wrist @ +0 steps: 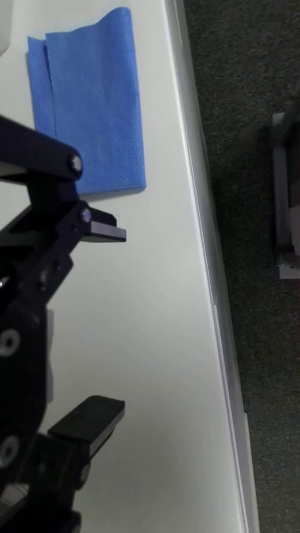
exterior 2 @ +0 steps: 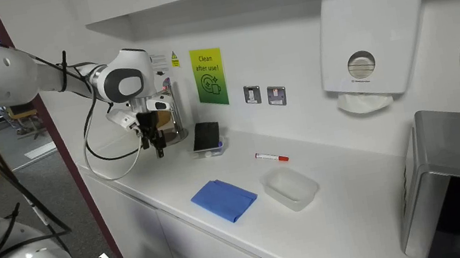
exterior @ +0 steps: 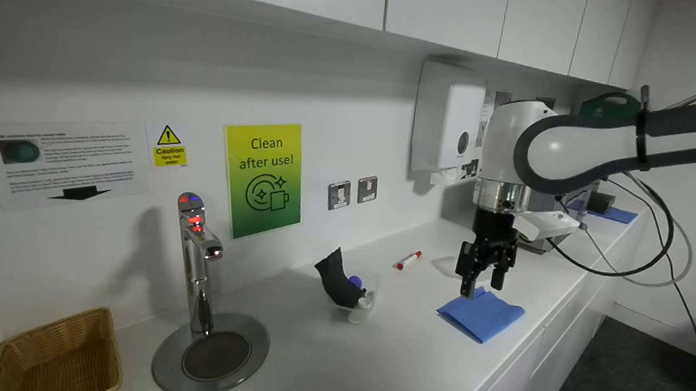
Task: Put the marker into the bowl
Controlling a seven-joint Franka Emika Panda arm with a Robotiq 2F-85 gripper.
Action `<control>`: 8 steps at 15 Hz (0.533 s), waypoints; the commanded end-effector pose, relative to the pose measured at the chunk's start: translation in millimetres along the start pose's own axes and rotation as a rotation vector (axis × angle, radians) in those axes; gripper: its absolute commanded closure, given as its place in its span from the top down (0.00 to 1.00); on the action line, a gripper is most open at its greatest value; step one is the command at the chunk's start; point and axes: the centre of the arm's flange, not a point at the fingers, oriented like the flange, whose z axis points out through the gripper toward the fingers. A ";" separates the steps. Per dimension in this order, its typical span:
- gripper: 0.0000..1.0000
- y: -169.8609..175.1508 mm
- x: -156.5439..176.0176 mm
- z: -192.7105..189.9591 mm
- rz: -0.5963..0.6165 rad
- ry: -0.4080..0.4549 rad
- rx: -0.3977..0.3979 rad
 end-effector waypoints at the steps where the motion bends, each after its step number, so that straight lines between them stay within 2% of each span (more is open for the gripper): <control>1: 1.00 21.1 23.3 3.4 0.197 0.003 0.035; 8: 1.00 82.9 48.6 7.5 0.576 0.026 0.042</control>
